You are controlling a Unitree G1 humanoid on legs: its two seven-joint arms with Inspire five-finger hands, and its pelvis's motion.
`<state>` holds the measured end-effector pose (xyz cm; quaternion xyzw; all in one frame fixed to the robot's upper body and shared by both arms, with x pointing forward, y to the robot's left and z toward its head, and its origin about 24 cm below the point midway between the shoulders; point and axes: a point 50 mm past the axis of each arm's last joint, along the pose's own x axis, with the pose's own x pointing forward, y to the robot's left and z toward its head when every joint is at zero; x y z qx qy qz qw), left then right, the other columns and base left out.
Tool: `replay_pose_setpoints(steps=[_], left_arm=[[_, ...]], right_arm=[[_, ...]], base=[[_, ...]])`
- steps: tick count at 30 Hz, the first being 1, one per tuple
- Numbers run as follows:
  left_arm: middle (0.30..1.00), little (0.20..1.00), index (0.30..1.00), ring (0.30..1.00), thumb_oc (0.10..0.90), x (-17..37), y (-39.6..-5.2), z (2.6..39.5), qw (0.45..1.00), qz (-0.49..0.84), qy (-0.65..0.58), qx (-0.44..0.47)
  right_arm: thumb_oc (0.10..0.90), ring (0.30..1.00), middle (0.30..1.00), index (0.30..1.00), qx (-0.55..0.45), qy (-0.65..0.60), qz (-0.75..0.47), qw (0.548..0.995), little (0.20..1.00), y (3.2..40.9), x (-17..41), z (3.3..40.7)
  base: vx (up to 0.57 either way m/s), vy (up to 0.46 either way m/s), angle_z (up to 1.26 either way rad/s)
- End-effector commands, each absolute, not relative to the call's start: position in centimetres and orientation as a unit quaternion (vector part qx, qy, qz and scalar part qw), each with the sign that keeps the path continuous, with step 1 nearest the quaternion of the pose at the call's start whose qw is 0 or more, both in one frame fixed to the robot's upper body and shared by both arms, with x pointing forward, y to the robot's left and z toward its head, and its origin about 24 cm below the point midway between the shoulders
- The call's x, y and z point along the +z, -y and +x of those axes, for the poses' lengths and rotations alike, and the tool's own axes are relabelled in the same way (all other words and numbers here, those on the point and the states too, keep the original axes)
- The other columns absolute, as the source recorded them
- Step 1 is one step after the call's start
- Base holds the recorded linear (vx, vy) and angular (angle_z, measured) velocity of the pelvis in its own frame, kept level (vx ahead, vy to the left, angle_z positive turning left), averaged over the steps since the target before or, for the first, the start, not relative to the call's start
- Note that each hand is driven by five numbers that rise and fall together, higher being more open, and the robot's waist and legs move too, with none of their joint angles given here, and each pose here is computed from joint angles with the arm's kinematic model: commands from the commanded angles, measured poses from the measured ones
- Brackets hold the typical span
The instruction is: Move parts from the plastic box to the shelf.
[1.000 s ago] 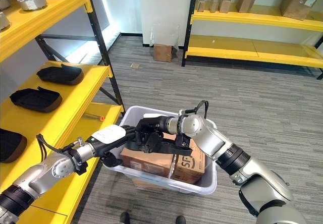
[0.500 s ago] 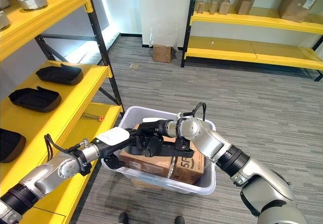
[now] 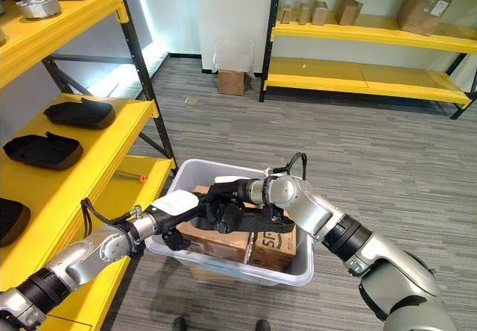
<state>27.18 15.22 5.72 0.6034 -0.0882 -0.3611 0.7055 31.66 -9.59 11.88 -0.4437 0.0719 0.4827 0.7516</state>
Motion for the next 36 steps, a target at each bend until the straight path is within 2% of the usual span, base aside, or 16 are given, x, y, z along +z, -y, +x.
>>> replay_pose_setpoints(steps=[1,3,4,5,6,7,18,35,36], left_arm=[[1.000,1.000,1.000,1.000,0.900,12.1,-6.8,28.2,0.720,0.495,0.298,-0.384],[1.000,1.000,1.000,1.000,0.900,12.0,-6.6,28.1,0.720,0.495,0.295,-0.387],[0.956,0.956,0.956,0.956,0.869,11.7,-6.4,28.0,0.720,0.491,0.289,-0.396],[0.654,0.654,0.654,0.654,0.653,11.6,-6.1,28.0,0.721,0.487,0.288,-0.399],[0.531,0.531,0.531,0.531,0.565,11.5,-6.0,27.9,0.722,0.485,0.286,-0.401],[0.300,0.300,0.300,0.300,0.400,11.3,-5.6,27.9,0.723,0.482,0.285,-0.406],[0.300,0.300,0.300,0.300,0.400,11.1,-3.6,27.8,0.738,0.456,0.289,-0.404],[0.300,0.300,0.300,0.300,0.400,11.6,-4.1,28.6,0.760,0.453,0.291,-0.364],[0.300,0.300,0.300,0.300,0.400,11.6,-4.1,28.7,0.761,0.453,0.290,-0.362]], right_arm=[[0.400,0.300,0.300,0.300,0.544,0.161,-0.420,0.708,0.300,1.2,19.9,30.1],[0.400,0.300,0.300,0.300,0.545,0.161,-0.420,0.707,0.300,1.1,19.8,30.1],[0.400,0.300,0.300,0.300,0.548,0.163,-0.419,0.705,0.300,1.0,19.9,30.0],[0.400,0.300,0.300,0.300,0.550,0.166,-0.419,0.703,0.300,0.9,19.9,30.0],[0.400,0.300,0.300,0.300,0.551,0.168,-0.418,0.702,0.300,0.8,19.9,29.9],[0.400,0.300,0.300,0.300,0.555,0.173,-0.414,0.701,0.300,0.6,20.0,29.8],[0.400,0.300,0.300,0.300,0.560,0.172,-0.396,0.708,0.300,-0.1,20.1,29.7],[0.400,0.300,0.300,0.300,0.533,0.212,-0.332,0.749,0.300,-0.5,21.4,29.7],[0.620,0.607,0.607,0.607,0.519,0.210,-0.318,0.765,0.607,-0.4,21.5,29.8]], base=[[0.00,0.000,0.00],[0.00,0.000,0.00],[0.00,0.000,0.00],[0.00,0.000,0.00],[0.00,0.000,0.00],[0.00,0.000,0.00],[0.00,-0.002,-0.02],[0.00,0.000,0.00],[0.00,0.000,0.00]])
